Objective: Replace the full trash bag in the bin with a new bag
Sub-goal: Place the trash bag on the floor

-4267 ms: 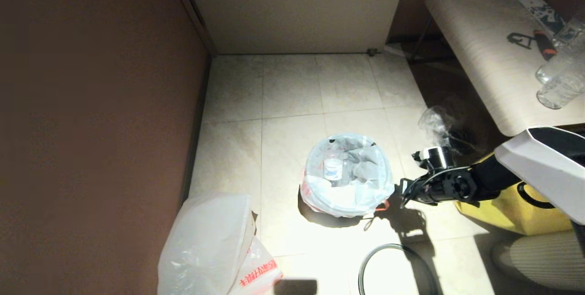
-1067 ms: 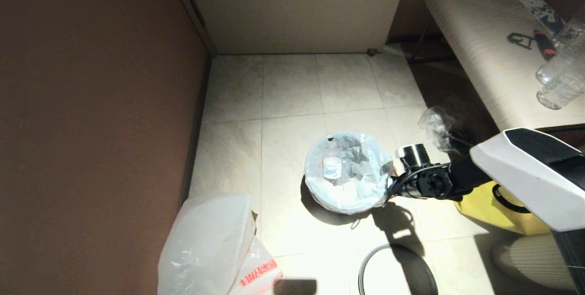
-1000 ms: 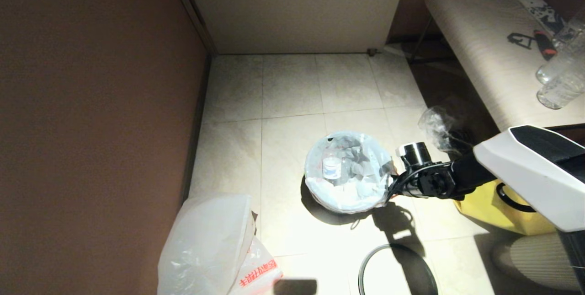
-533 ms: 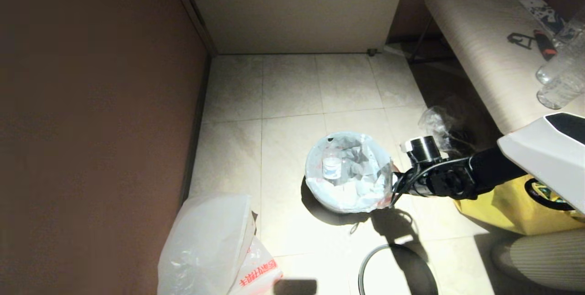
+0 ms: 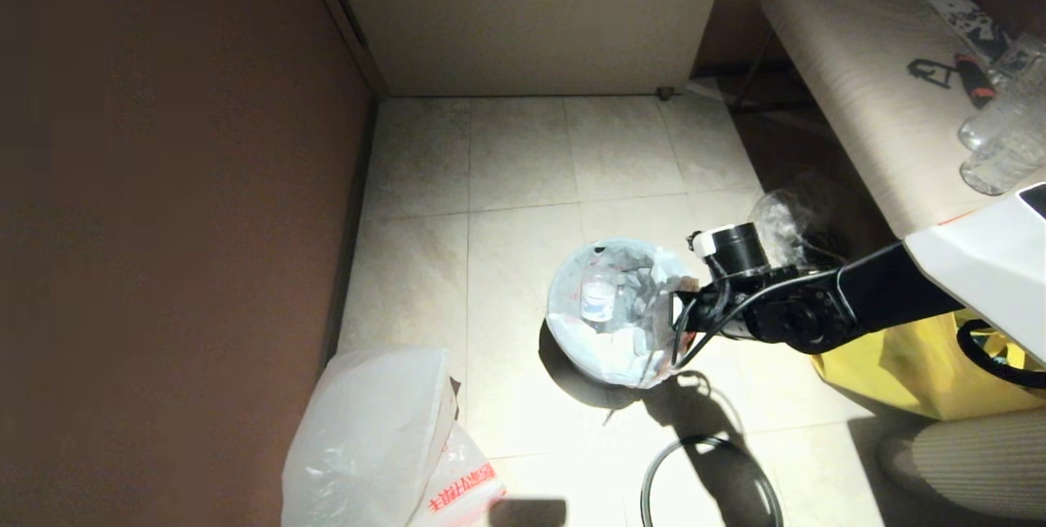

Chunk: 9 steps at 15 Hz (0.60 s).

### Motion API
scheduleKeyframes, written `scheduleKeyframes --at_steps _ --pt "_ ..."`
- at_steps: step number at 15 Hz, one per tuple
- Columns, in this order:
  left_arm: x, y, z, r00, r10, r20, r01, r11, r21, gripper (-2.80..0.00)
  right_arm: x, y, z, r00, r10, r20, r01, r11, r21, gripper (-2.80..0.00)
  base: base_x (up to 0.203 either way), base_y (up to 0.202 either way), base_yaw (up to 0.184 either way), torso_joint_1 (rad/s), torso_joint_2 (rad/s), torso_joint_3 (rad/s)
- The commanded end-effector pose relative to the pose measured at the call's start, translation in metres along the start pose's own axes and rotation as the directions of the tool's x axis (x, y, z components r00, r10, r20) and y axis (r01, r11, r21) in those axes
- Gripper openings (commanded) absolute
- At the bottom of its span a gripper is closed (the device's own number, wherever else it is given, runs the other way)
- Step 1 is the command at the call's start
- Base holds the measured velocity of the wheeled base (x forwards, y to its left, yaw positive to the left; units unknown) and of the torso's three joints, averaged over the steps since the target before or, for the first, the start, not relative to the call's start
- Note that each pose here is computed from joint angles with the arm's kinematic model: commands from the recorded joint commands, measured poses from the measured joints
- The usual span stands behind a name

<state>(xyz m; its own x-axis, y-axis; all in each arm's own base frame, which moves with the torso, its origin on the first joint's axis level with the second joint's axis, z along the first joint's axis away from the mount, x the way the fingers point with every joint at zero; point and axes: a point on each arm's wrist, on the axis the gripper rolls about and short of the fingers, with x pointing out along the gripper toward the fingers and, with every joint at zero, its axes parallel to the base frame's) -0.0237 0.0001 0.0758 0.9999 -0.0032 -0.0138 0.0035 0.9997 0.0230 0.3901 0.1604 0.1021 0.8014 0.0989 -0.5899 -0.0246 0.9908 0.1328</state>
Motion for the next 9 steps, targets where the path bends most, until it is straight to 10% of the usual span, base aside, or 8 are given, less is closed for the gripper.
scheduleKeyframes --at_steps 1,9 --pt "0.0 0.0 0.0 1.0 0.0 0.0 0.0 1.0 0.0 -2.8 -0.001 0.007 0.005 1.0 0.016 0.021 -0.016 1.0 0.0 -2.8 0.0 0.0 0.0 0.0 0.0 0.0" --pt "0.0 0.0 0.0 1.0 0.0 0.0 0.0 1.0 0.0 -2.8 0.029 0.013 0.004 1.0 0.014 0.025 -0.013 0.999 -0.03 -2.8 0.0 0.0 0.0 0.0 0.0 0.0"
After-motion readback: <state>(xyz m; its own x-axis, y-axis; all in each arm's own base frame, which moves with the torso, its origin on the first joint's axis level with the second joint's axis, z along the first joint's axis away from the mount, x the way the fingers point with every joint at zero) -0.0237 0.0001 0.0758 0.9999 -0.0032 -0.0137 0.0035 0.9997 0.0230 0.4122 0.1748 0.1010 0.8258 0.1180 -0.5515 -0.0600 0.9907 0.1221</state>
